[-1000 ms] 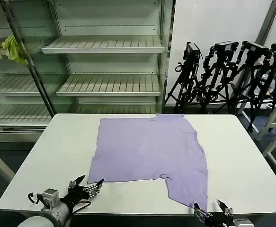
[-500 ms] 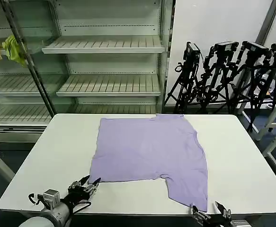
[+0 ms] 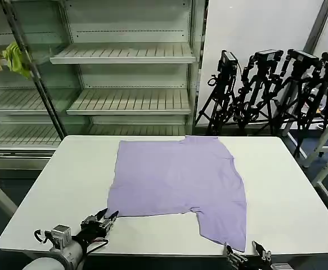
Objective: Fold and organize the clothes.
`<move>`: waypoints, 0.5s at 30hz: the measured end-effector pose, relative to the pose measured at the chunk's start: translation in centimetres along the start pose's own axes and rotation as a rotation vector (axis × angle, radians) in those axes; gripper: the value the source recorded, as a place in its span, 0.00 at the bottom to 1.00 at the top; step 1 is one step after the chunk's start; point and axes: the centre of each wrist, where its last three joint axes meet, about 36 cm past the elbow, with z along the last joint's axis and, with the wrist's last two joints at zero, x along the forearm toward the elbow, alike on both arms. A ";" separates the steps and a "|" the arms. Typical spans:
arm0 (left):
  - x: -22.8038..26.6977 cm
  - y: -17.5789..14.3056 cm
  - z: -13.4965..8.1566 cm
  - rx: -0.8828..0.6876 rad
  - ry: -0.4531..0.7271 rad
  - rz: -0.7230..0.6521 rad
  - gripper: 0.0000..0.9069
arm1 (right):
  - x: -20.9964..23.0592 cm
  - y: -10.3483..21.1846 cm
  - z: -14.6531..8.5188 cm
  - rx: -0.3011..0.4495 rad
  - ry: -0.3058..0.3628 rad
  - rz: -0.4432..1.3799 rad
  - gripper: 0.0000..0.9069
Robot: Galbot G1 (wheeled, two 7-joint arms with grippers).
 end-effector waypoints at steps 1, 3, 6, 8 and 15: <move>0.0 0.0 0.0 -0.001 0.000 0.000 0.30 | 0.0 0.0 0.0 0.001 0.001 -0.001 0.64; 0.0 0.0 0.0 -0.002 0.001 0.000 0.26 | 0.0 0.0 0.1 0.002 0.004 -0.004 0.50; 0.0 0.0 0.0 -0.003 0.001 0.001 0.18 | 0.0 0.0 0.2 0.003 0.008 -0.006 0.36; 0.1 0.0 0.0 -0.003 0.001 0.001 0.13 | 0.0 0.1 0.3 0.004 0.010 -0.008 0.19; 0.1 0.0 0.0 -0.005 0.000 0.000 0.01 | 0.1 0.1 0.5 0.006 0.017 -0.012 0.00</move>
